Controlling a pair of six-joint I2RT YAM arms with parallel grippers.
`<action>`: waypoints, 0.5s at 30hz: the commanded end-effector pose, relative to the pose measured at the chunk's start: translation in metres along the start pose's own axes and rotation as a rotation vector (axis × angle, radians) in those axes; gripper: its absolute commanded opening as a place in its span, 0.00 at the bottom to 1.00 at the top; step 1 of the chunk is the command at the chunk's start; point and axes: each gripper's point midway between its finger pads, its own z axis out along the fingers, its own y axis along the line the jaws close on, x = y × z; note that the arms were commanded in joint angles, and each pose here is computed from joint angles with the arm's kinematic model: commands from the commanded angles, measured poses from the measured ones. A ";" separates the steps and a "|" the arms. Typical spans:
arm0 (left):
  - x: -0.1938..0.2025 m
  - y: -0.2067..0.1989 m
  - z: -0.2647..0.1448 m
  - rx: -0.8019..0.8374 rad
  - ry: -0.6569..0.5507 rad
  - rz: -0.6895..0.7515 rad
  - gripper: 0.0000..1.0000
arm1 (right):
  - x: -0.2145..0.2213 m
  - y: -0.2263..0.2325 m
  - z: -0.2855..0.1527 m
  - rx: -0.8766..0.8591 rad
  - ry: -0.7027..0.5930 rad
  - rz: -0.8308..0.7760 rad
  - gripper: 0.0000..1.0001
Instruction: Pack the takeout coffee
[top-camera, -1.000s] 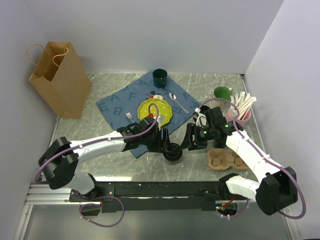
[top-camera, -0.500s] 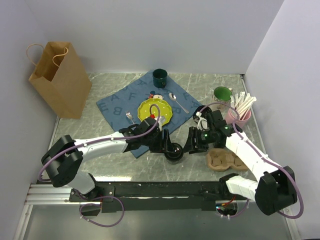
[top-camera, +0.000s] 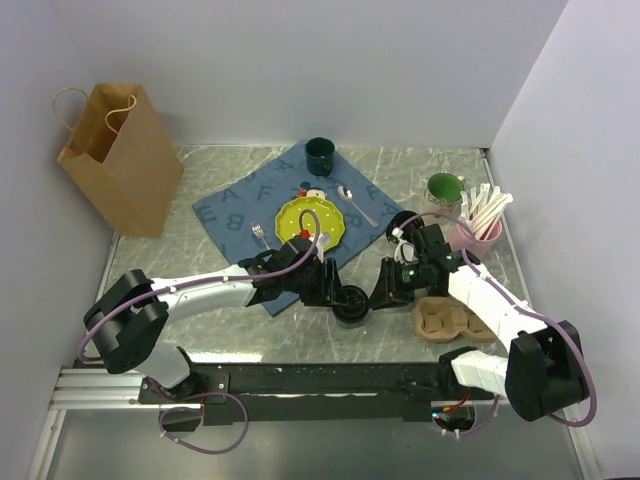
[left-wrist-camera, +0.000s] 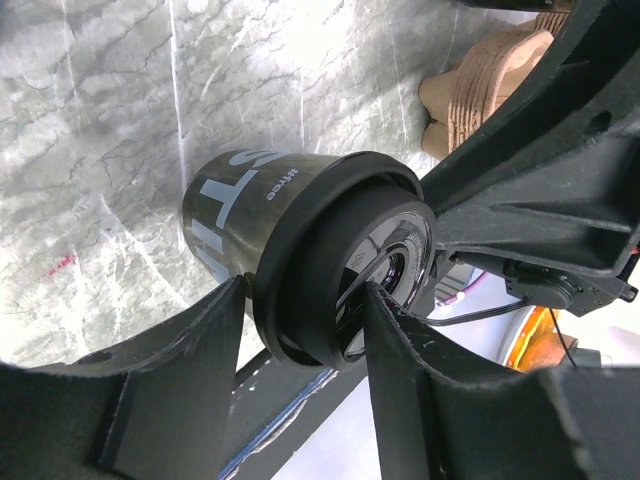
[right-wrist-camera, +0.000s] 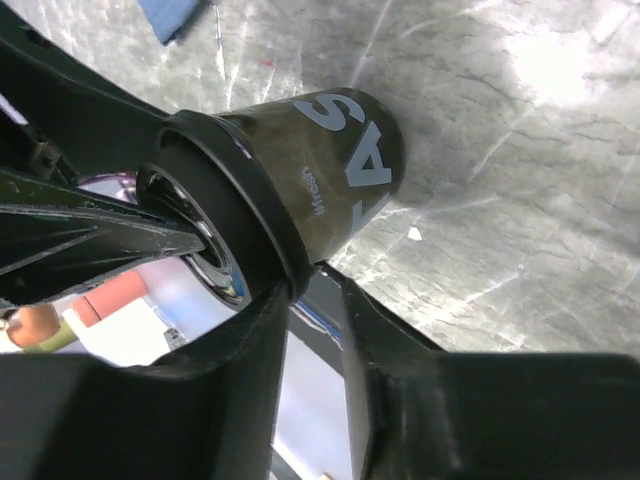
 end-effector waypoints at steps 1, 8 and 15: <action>0.031 0.055 0.009 -0.178 0.075 -0.032 0.51 | -0.007 -0.020 0.008 0.054 -0.044 -0.003 0.27; 0.039 0.071 0.012 -0.225 0.098 -0.048 0.48 | 0.007 -0.042 0.022 0.084 -0.033 0.060 0.21; 0.042 0.078 0.016 -0.253 0.114 -0.038 0.48 | -0.010 -0.016 0.003 0.050 -0.079 0.014 0.23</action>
